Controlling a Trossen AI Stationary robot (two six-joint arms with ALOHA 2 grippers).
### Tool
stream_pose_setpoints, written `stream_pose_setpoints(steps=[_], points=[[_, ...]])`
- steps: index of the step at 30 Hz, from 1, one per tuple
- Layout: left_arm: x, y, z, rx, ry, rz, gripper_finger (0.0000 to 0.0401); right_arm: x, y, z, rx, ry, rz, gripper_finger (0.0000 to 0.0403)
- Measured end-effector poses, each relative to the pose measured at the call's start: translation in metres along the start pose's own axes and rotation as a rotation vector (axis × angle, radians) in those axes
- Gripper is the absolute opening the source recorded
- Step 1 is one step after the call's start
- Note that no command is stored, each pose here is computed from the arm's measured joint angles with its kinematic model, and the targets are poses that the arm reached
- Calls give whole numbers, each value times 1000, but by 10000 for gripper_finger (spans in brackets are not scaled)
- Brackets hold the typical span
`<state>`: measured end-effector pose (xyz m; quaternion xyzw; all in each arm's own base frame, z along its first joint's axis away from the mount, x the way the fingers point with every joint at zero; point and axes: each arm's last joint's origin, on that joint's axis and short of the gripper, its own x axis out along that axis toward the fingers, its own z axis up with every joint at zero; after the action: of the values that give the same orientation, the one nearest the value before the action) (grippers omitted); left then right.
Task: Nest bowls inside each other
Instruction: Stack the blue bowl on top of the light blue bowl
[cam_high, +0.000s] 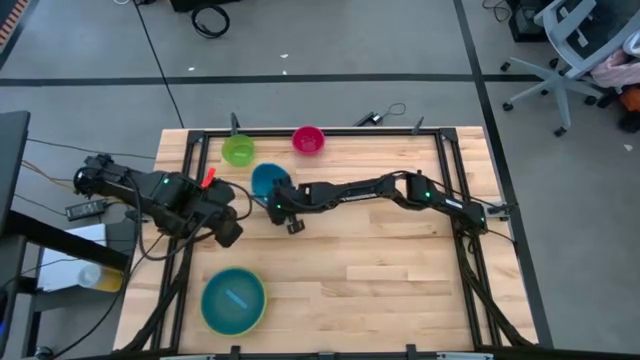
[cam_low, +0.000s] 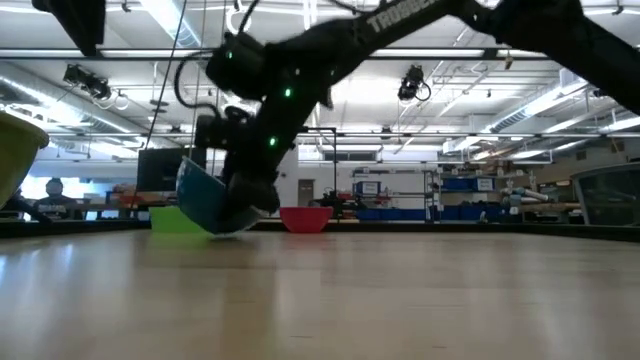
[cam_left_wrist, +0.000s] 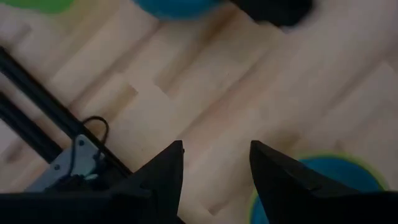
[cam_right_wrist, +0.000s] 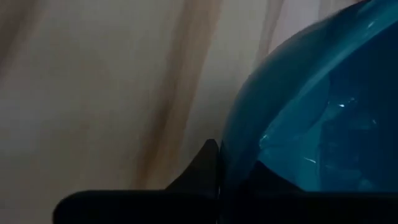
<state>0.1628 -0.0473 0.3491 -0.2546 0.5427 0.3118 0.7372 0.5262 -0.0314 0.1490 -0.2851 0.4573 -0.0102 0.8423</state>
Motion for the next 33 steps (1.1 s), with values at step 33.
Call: stream_pose_setpoints(steps=[33], points=[[5, 3, 71, -49, -369, -119, 185, -105, 53, 51, -17, 131, -423, 16]])
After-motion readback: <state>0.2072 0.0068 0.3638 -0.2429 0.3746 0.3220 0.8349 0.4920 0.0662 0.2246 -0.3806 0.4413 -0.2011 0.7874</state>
